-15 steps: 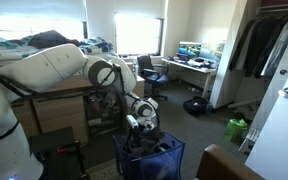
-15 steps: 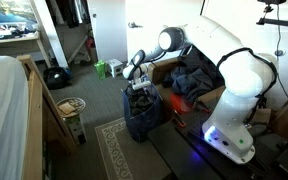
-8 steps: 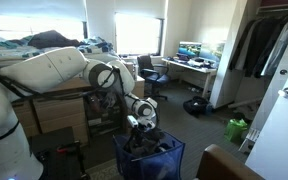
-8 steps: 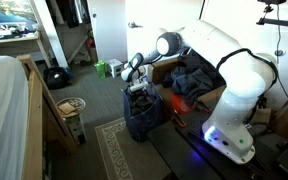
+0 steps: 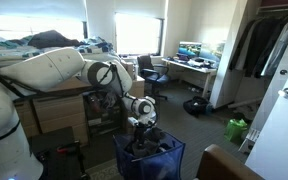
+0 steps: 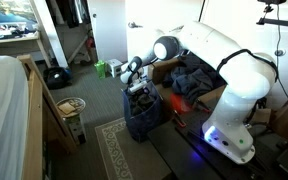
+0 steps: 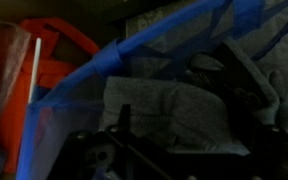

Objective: Take the cloth from the laundry basket and put it on the brown couch

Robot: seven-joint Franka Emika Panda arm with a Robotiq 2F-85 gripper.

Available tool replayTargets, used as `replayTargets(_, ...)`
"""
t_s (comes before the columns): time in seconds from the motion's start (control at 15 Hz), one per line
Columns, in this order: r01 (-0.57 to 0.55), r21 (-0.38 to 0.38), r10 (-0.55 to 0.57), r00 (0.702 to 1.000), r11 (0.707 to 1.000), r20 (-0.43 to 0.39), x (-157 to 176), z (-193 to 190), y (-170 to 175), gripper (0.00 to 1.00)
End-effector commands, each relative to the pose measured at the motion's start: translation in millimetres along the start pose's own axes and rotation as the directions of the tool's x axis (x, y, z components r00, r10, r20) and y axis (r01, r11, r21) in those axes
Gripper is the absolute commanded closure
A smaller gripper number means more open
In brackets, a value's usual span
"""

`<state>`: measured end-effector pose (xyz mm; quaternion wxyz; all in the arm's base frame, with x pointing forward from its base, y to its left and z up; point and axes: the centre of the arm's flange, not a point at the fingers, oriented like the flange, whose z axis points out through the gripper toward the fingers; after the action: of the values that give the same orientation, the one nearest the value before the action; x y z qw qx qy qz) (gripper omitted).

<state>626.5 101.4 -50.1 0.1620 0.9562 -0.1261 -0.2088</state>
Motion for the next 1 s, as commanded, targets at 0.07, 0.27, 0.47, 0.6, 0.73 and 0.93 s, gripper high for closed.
replayTargets(0.07, 0.014, 0.021, -0.015, 0.999, 1.000, 0.038, 14.0, 10.5, -6.0, 0.00)
replayTargets(0.27, 0.062, 0.092, -0.068, 0.996, 0.994, 0.063, 16.4, 21.0, -4.2, 0.26)
replayTargets(0.47, 0.073, 0.134, -0.084, 0.993, 0.988, 0.079, 19.1, 27.3, 7.0, 0.51)
replayTargets(0.6, 0.062, 0.152, -0.076, 0.993, 0.986, 0.086, 21.2, 30.2, 19.5, 0.66)
replayTargets(0.73, 0.045, 0.174, -0.061, 0.994, 0.984, 0.092, 23.8, 32.8, 31.8, 0.81)
replayTargets(0.93, 0.017, 0.205, -0.038, 0.994, 0.979, 0.099, 24.8, 33.1, 42.1, 0.98)
